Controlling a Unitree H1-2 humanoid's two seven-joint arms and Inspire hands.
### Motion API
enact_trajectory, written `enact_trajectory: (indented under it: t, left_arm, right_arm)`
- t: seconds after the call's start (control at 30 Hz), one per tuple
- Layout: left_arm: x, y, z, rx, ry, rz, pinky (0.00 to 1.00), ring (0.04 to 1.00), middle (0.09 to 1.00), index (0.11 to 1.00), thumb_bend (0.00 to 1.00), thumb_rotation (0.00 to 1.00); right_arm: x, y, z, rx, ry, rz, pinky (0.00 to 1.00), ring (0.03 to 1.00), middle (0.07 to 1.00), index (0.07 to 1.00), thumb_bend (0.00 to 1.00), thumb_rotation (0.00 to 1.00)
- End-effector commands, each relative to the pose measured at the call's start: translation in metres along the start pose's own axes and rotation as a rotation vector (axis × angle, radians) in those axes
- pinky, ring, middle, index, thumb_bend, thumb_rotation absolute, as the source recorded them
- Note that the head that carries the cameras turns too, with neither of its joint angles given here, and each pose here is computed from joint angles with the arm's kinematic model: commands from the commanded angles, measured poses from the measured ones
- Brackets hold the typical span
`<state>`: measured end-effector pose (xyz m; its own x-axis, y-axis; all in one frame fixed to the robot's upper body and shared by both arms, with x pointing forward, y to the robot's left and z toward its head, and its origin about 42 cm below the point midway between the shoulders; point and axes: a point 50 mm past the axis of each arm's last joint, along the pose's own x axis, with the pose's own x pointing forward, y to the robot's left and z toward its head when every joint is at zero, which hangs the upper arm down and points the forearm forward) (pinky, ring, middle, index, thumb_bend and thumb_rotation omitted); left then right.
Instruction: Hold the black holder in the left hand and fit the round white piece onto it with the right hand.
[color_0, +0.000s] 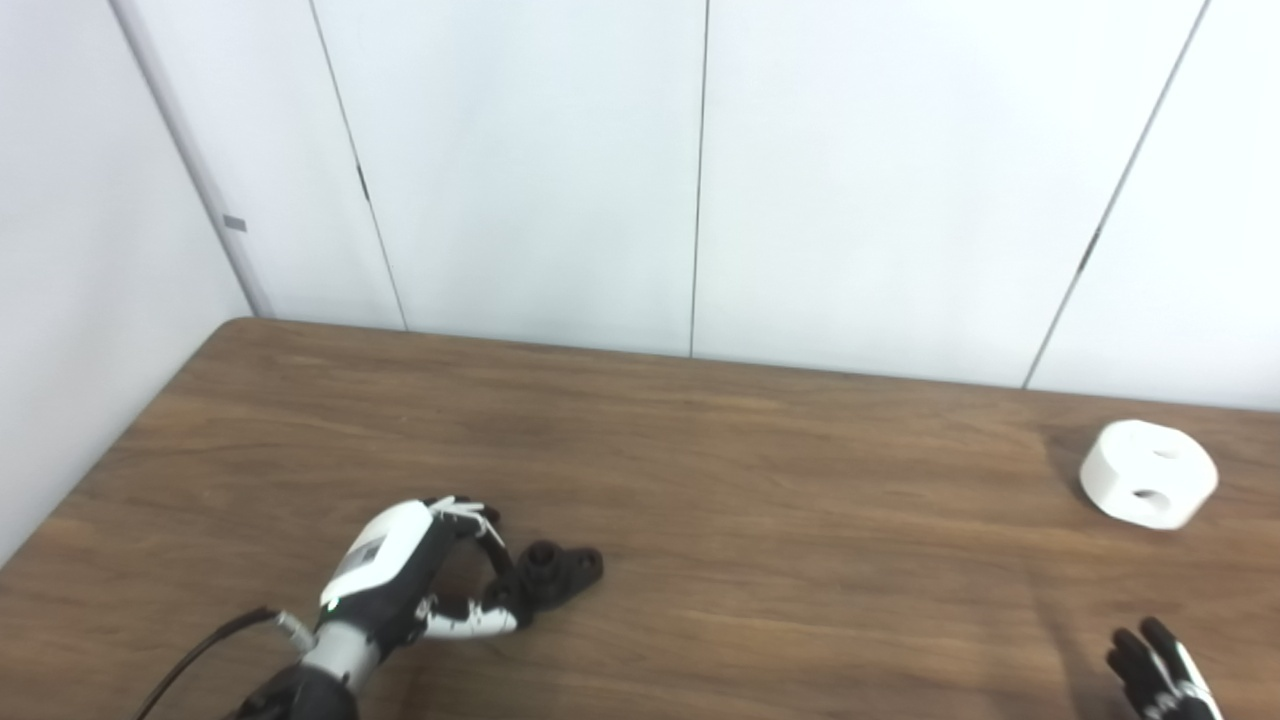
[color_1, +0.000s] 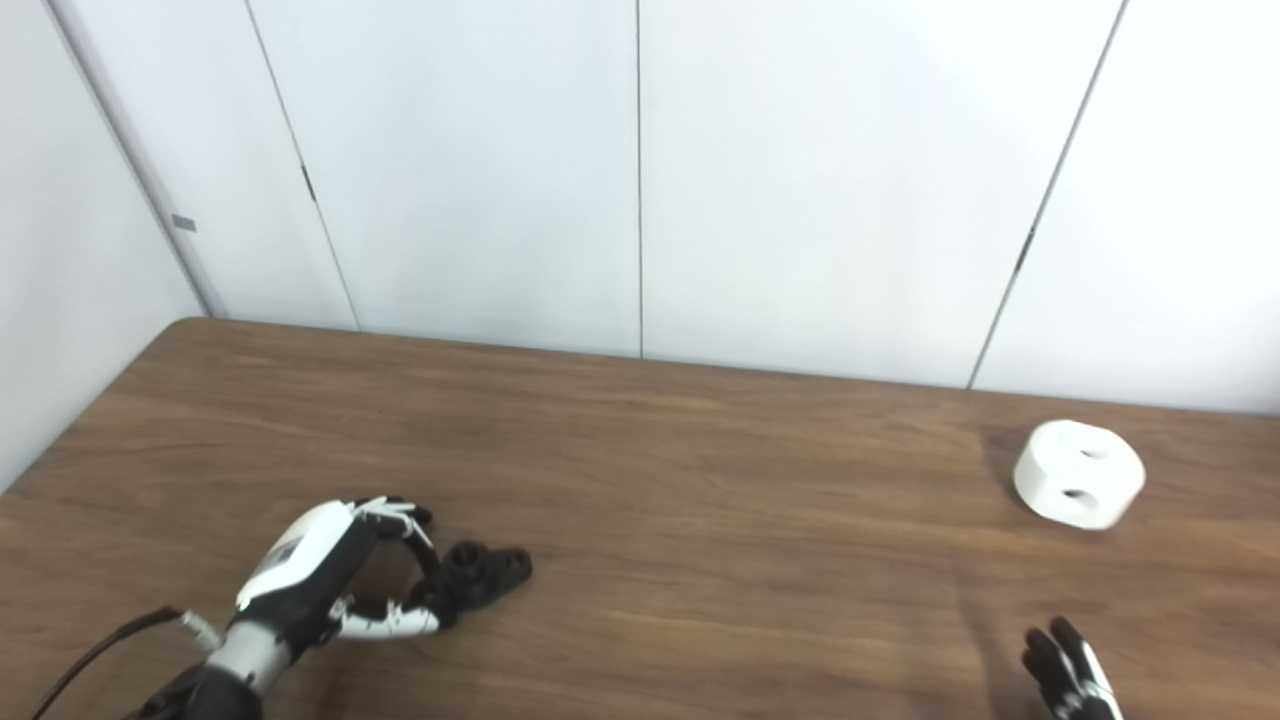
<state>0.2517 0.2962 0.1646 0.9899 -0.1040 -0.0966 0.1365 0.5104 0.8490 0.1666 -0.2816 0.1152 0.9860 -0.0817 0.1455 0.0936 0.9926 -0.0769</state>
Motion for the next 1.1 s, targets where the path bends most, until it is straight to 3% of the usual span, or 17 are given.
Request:
enact_trajectory:
  t: [0.0,0.6,1.07]
  left_arm:
    - [-0.002,0.008,0.010,0.053,-0.060,0.019,0.99,0.938,0.838,0.491,0.50,0.04]
    - [-0.024,-0.024,0.046,0.076,-0.221,-0.044,0.98,0.907,0.813,0.490,0.51,0.04]
    - [-0.027,-0.079,0.064,0.053,-0.354,-0.064,0.99,0.904,0.802,0.489,0.51,0.04]
  right_arm:
    - [0.004,0.011,0.006,0.033,-0.027,-0.013,0.99,0.933,0.925,0.934,0.56,1.00]
    - [0.008,0.018,0.024,0.008,-0.039,0.001,0.98,0.919,0.916,0.931,0.52,0.96]
    - [0.012,0.022,0.033,0.009,-0.037,-0.003,0.95,0.895,0.899,0.922,0.52,0.95]
